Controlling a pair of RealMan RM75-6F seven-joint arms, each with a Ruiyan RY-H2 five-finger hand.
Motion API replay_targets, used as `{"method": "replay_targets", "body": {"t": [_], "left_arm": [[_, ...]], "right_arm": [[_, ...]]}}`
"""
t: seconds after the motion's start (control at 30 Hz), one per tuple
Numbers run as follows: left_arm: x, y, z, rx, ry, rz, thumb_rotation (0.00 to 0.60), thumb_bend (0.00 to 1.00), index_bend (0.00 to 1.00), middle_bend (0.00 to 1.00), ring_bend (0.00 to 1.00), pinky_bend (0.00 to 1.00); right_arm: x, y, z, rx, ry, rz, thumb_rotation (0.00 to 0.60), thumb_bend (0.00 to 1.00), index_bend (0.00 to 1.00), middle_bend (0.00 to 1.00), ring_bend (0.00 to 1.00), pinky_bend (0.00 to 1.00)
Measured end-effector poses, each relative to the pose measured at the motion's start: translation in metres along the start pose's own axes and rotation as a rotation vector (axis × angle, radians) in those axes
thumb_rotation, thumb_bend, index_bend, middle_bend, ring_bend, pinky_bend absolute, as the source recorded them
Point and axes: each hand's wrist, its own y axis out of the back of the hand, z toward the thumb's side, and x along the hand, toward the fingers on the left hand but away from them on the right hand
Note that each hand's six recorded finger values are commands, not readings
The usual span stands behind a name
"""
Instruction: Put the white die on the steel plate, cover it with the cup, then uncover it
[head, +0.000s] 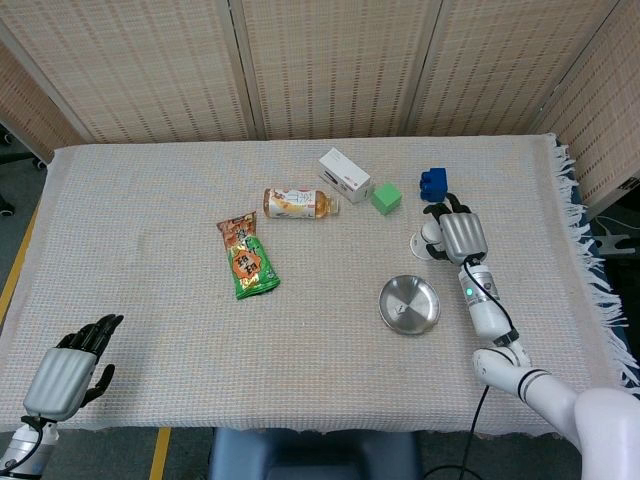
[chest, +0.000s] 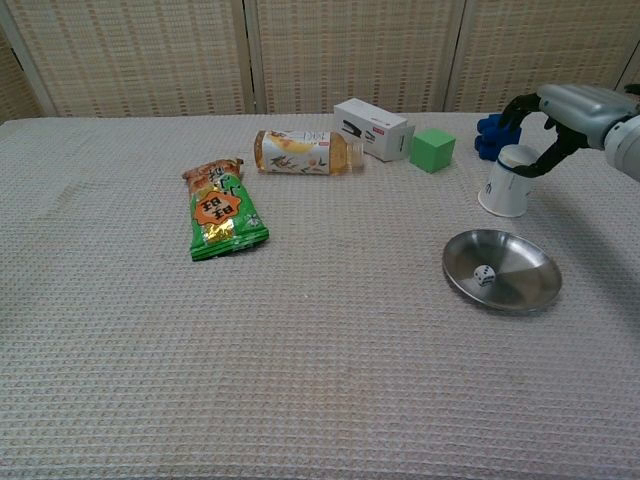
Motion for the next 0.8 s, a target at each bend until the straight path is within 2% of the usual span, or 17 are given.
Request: {"method": "replay_targets", "body": {"t": [0.2,0.43,0.63,0.8], "left_arm": [[0.0,0.0,0.0,0.001,0.0,-0.001,0.6,0.45,0.07,0.1,0.19,0.36],[0.0,0.0,-0.001,-0.001,0.002,0.0,0.6,0.45,0.07,0.1,0.19,0.36],[0.0,0.0,0.0,-0.001,0.001,0.0,0.6,0.45,0.07,0.1,0.19,0.36],[0.0,0.0,0.0,0.002,0.0,-0.001,0.6,0.45,0.07,0.1,0.19,0.36]], "right_arm": [[-0.003,-0.01,-0.005,0.006,-0.01,0.017,0.6,0.14,0.31,0.25,0.09,0.32],[-0.003,-0.022,-0.007,0.02,-0.005,0.026,0.6,0.14,0.37,0.35,0.24,0.45],[-0.002,-0.021,-0.003,0.018,0.009,-0.02,0.6,0.14,0.5,0.45,0.39,0.58],[0.001,-0.015,0.002,0.011,0.029,-0.064,0.6,0.14,0.52,0.46,0.41,0.59]]}}
